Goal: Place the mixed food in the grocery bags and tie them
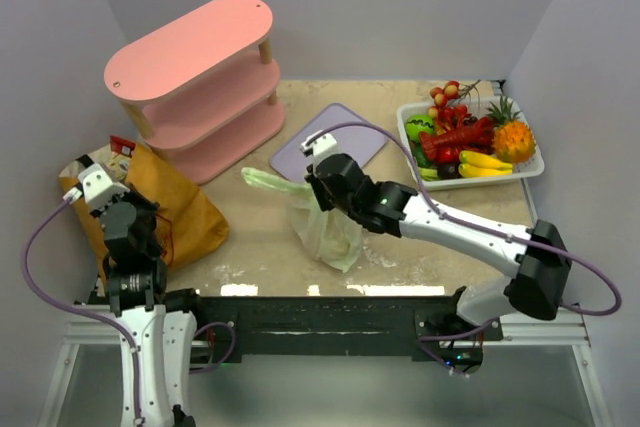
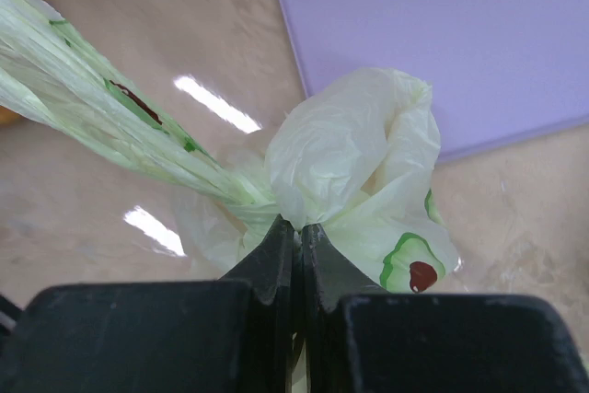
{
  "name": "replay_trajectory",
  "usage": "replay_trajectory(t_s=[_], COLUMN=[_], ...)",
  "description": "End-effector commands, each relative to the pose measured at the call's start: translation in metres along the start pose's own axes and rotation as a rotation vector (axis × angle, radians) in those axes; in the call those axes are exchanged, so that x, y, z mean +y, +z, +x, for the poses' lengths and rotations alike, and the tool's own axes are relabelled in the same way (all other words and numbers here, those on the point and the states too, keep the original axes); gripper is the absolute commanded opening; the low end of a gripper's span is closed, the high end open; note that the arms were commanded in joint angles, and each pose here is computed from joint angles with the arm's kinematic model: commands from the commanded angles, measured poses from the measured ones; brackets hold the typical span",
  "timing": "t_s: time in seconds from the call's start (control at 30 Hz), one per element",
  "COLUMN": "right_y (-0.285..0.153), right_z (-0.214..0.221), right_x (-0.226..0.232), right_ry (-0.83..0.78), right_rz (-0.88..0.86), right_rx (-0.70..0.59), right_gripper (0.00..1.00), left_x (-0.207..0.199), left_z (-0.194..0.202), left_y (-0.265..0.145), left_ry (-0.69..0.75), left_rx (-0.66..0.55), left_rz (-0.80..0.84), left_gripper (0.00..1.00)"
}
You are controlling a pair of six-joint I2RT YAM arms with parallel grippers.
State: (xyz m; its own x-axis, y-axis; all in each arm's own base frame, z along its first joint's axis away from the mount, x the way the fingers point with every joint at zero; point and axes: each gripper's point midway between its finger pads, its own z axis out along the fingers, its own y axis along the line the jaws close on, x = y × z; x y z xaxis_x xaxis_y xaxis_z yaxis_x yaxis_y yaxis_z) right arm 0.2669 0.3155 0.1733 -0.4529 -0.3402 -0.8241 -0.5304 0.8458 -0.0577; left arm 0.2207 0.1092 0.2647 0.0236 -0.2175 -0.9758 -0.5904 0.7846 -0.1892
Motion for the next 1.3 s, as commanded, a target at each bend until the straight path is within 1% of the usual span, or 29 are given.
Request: replay_trajectory(t_s=[0.0, 0.07, 0.1, 0.13, 0.2, 0.27, 0.3, 0.33, 0.4, 0.43, 0.47, 0.63, 0.7, 0.77, 0.83, 0.9, 0.93, 1.0, 1.03, 1.07, 1.13, 1.17, 1.2, 1.27], right_y=[-0.079, -0.105, -0.118, -0.129, -0.139, -0.145, -0.143, -0.146, -0.143, -0.143, -0.145, -0.169, -0.174, -0.182, -0.185, -0.189, -0.183, -0.175, -0.165, -0.153, -0.153, -0.141, -0.155, -0.149], right_z=[-0.141, -0.173, -0.189, -0.205, -0.222, -0.232, -0.234, -0.241, -0.244, -0.247, -0.249, -0.269, -0.273, -0.280, -0.285, -0.290, -0.286, -0.286, -0.274, -0.260, -0.238, -0.215, -0.207, -0.174], right_x=[0.015, 0.027, 0.033, 0.037, 0.050, 0.058, 0.061, 0.062, 0.058, 0.056, 0.054, 0.048, 0.043, 0.037, 0.030, 0.024, 0.022, 0.001, -0.006, -0.023, -0.045, -0.052, -0.072, -0.086], right_ry=[0.134, 0.165, 0.183, 0.204, 0.221, 0.232, 0.250, 0.265, 0.284, 0.288, 0.296, 0.329, 0.340, 0.351, 0.360, 0.362, 0.358, 0.381, 0.373, 0.384, 0.376, 0.362, 0.393, 0.382], right_rz=[-0.178, -0.283, -0.330, -0.369, -0.452, -0.496, -0.506, -0.513, -0.487, -0.478, -0.475, -0.493, -0.483, -0.462, -0.436, -0.410, -0.381, -0.252, -0.192, -0.085, 0.027, 0.082, 0.151, 0.222], right_rx=[-0.377, -0.474, -0.517, -0.574, -0.613, -0.630, -0.623, -0.647, -0.649, -0.659, -0.667, -0.746, -0.766, -0.794, -0.819, -0.842, -0.810, -0.793, -0.743, -0.714, -0.678, -0.633, -0.646, -0.594], right_gripper=[0.00, 0.00, 0.00, 0.00, 0.00, 0.00, 0.00, 0.00, 0.00, 0.00, 0.00, 0.00, 0.00, 0.00, 0.00, 0.00, 0.00, 0.00, 0.00, 0.00, 0.00, 0.00, 0.00, 0.00], left_x=[-0.046, -0.061, -0.066, -0.074, -0.080, -0.087, -0.089, -0.098, -0.110, -0.120, -0.125, -0.147, -0.151, -0.158, -0.162, -0.165, -0.166, -0.167, -0.168, -0.168, -0.168, -0.169, -0.169, -0.169], left_z=[0.033, 0.048, 0.049, 0.050, 0.045, 0.038, 0.036, 0.036, 0.032, 0.033, 0.027, 0.022, 0.021, 0.021, 0.023, 0.026, 0.027, 0.026, 0.026, 0.024, 0.024, 0.024, 0.025, 0.029], left_y=[-0.014, -0.023, -0.027, -0.033, -0.043, -0.055, -0.060, -0.068, -0.083, -0.096, -0.103, -0.142, -0.151, -0.173, -0.190, -0.198, -0.201, -0.208, -0.210, -0.212, -0.214, -0.214, -0.212, -0.207], left_ry=[-0.207, -0.266, -0.306, -0.313, -0.314, -0.290, -0.267, -0.252, -0.210, -0.194, -0.186, -0.115, -0.089, -0.059, -0.038, -0.022, -0.016, -0.008, -0.008, -0.010, -0.015, -0.018, -0.024, -0.029], left_rx=[0.101, 0.146, 0.152, 0.167, 0.146, 0.133, 0.127, 0.134, 0.116, 0.122, 0.091, 0.064, 0.046, 0.038, 0.043, 0.056, 0.064, 0.072, 0.071, 0.064, 0.063, 0.062, 0.065, 0.063], left_rz=[0.231, 0.322, 0.354, 0.405, 0.454, 0.520, 0.547, 0.613, 0.721, 0.810, 0.865, 1.127, 1.191, 1.319, 1.422, 1.480, 1.502, 1.543, 1.555, 1.566, 1.577, 1.578, 1.571, 1.549], left_gripper=[0.00, 0.00, 0.00, 0.00, 0.00, 0.00, 0.00, 0.00, 0.00, 0.00, 0.00, 0.00, 0.00, 0.00, 0.00, 0.00, 0.00, 0.00, 0.00, 0.00, 0.00, 0.00, 0.00, 0.00])
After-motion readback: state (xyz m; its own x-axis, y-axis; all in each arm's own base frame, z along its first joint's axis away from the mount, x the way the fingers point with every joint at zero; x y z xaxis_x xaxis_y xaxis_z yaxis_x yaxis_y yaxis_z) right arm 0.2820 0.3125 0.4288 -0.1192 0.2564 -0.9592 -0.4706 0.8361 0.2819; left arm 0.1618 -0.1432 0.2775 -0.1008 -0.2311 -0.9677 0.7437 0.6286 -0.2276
